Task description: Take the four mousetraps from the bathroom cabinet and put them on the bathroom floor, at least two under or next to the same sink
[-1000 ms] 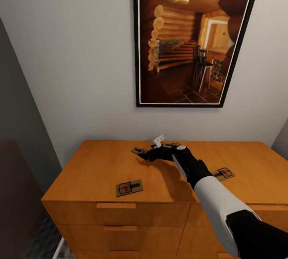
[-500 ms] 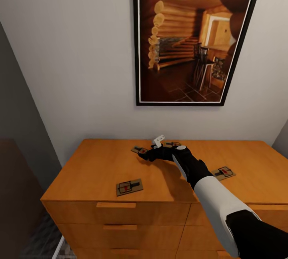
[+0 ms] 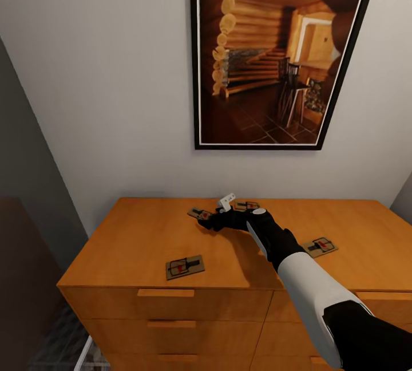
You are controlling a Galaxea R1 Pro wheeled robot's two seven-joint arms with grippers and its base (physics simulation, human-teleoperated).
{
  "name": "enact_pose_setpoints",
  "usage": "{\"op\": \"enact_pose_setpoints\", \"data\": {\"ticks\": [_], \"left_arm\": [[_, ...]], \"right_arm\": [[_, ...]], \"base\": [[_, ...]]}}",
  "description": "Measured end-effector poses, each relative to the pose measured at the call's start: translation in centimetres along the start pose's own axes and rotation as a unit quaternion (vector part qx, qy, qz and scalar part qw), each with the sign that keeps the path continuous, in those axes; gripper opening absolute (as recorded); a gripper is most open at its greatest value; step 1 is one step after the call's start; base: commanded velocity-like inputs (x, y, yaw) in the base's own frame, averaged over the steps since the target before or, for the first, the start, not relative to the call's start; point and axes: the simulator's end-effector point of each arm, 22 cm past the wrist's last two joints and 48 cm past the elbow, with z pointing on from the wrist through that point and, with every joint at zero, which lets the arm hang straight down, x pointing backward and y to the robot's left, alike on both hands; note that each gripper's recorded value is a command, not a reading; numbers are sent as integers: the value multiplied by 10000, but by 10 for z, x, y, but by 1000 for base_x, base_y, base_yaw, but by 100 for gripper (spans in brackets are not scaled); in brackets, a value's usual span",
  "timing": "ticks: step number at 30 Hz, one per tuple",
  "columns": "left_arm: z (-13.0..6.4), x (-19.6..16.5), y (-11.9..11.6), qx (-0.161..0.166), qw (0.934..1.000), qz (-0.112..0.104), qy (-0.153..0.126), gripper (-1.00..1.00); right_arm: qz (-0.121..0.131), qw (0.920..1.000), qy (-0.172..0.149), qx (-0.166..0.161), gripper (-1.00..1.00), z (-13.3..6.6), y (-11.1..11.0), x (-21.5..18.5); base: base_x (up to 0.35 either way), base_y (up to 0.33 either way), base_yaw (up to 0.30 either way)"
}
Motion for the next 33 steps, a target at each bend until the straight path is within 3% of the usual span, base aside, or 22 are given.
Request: {"op": "enact_pose_setpoints", "data": {"ticks": [33], "left_arm": [[-1, 5, 0, 5, 10000, 3, 65, 100]], "right_arm": [[39, 10000, -45, -15, 100, 3, -1, 0]], "base": [[0, 0, 0]]}}
